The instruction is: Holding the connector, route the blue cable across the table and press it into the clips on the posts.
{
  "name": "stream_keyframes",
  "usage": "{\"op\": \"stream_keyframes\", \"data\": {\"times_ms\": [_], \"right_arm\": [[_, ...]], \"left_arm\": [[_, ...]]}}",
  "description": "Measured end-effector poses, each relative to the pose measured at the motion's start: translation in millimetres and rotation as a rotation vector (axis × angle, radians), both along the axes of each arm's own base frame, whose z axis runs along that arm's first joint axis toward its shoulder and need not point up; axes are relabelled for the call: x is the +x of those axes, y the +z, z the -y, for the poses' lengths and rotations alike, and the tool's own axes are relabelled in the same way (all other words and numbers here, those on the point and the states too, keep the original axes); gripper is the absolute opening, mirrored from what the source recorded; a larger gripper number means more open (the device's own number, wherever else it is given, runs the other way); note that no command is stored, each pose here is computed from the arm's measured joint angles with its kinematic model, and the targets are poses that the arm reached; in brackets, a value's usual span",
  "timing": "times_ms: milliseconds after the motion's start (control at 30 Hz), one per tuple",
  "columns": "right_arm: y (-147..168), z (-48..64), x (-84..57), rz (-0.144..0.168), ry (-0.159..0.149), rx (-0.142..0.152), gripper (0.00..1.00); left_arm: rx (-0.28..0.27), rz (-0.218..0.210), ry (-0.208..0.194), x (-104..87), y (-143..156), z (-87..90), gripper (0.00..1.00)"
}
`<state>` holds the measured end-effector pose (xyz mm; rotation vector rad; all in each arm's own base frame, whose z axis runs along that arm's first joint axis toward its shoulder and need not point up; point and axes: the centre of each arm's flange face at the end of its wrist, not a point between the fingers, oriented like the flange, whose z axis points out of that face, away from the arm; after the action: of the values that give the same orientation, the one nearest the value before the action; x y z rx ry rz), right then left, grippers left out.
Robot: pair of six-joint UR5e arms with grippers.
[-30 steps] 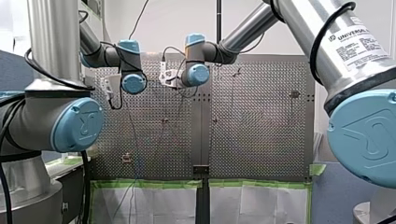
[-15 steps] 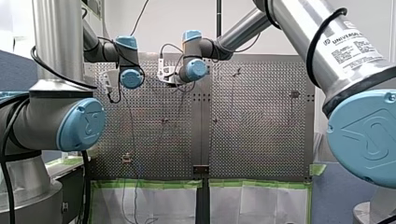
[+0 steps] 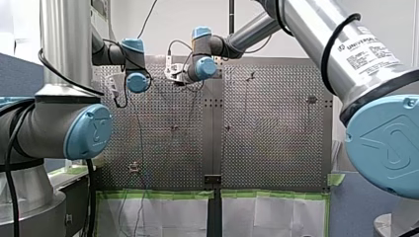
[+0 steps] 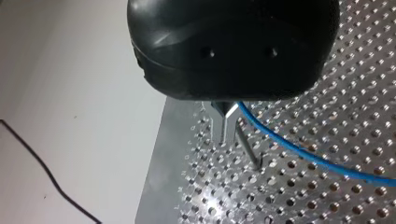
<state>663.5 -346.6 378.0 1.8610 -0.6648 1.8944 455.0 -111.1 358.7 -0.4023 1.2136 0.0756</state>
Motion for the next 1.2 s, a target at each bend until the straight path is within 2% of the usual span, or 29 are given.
{"op": "stream_keyframes", "data": {"times_ms": [167, 400, 733, 967, 1200], "right_arm": [[15.0, 5.4, 5.5, 0.029, 0.008, -0.017, 0.00], [38.3, 15.1, 9.4, 0.069, 0.004, -0.037, 0.00], [71.8, 25.7, 14.7, 0.134, 0.007, -0.065, 0.00], [73.7, 27.9, 23.0, 0.129, 0.007, -0.053, 0.00], [54.0, 28.4, 31.7, 0.104, -0.004, -0.031, 0.00]], "left_arm": [[-0.002, 0.005, -0.003, 3.6, 3.5, -4.8, 0.00], [-0.003, 0.022, -0.026, 9.2, 8.5, -10.6, 0.00], [0.005, 0.028, -0.032, 17.0, 12.3, -19.5, 0.00], [0.007, 0.027, -0.027, 21.9, 11.1, -27.8, 0.00], [0.007, 0.038, -0.034, 25.7, 11.5, -35.5, 0.00]]}}
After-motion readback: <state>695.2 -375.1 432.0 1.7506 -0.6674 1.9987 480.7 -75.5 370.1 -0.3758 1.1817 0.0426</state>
